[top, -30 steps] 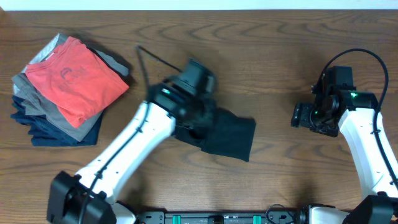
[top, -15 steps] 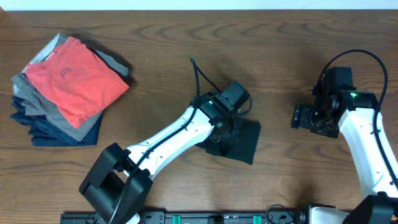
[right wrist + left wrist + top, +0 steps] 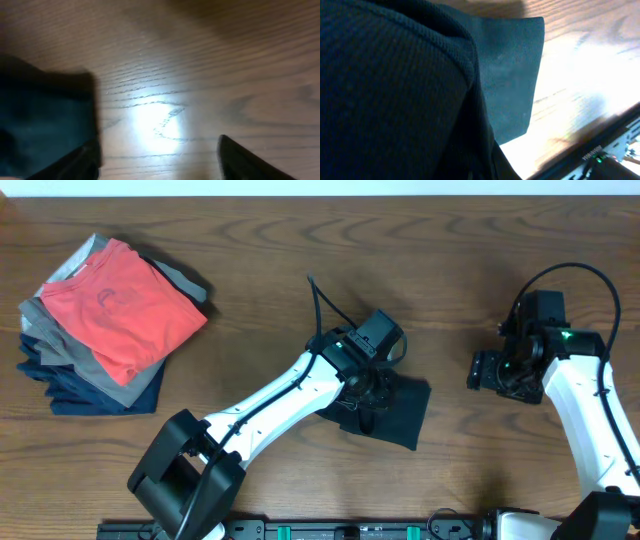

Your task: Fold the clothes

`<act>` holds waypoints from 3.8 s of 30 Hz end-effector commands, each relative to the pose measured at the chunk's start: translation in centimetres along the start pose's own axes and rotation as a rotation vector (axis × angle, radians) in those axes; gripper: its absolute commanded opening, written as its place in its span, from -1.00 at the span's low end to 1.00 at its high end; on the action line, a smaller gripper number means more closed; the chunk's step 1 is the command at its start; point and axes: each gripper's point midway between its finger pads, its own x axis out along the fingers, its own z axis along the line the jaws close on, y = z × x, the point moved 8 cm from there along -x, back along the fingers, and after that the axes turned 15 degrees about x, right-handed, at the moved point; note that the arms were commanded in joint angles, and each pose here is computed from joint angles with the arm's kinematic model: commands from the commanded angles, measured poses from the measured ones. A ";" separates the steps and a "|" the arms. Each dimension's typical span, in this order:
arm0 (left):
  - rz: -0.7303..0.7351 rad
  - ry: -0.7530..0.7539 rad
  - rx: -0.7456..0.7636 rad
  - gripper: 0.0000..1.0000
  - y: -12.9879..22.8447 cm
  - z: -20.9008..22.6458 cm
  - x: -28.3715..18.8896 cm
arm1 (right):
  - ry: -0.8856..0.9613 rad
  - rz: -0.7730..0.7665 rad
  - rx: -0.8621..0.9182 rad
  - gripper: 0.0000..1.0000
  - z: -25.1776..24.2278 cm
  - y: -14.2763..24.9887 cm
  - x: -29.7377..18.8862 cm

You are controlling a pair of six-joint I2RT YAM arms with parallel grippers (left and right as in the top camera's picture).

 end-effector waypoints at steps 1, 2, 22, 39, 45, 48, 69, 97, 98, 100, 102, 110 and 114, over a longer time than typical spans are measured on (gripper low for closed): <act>-0.079 0.006 0.001 -0.88 -0.7 -0.2 -2.9 | -0.096 0.078 -0.042 0.12 0.7 0.8 0.8; -0.091 -0.014 -0.005 -0.88 -0.7 0.2 -3.3 | -0.120 0.099 -0.057 0.00 1.0 1.1 1.1; -0.176 -0.045 -0.068 -0.88 -0.7 2.9 -7.9 | -0.284 0.154 -0.187 -0.34 4.0 7.9 9.3; -0.187 -0.002 -0.036 -0.88 -0.8 1.2 -9.8 | -0.311 0.121 -0.180 -0.36 4.1 8.1 10.2; -0.160 0.009 -0.006 -0.88 -0.5 -0.2 -8.9 | -0.310 0.124 -0.179 -0.37 4.1 8.2 10.2; -0.147 0.010 0.022 -0.88 -0.4 -1.1 -8.2 | -0.310 0.124 -0.179 -0.37 4.1 8.2 10.2; -0.180 0.125 0.148 -0.28 -1.2 -3.9 -7.9 | -0.221 0.066 -0.055 0.07 2.8 5.6 8.1; -0.212 -0.230 -0.292 -0.27 1.0 10.5 -14.4 | -0.372 0.118 -0.347 0.11 12.4 8.6 5.6; -0.209 -0.230 -0.293 -0.28 1.0 10.5 -14.4 | -0.361 0.106 -0.330 -0.07 12.6 8.5 5.8; -0.206 -0.230 -0.294 -0.28 1.1 10.5 -14.4 | -0.370 0.089 -0.312 -0.64 13.1 8.3 6.1; -0.205 -0.230 -0.294 -0.27 1.1 10.5 -14.4 | -0.409 0.082 -0.320 -0.96 13.7 8.2 5.9; -0.201 -0.230 -0.296 -0.27 1.1 10.5 -14.4 | -0.462 0.063 -0.302 -0.98 13.2 7.6 -0.7; -0.201 -0.230 -0.296 -0.27 1.1 10.5 -14.4 | -0.325 -0.006 -0.258 -0.98 10.9 7.3 -1.6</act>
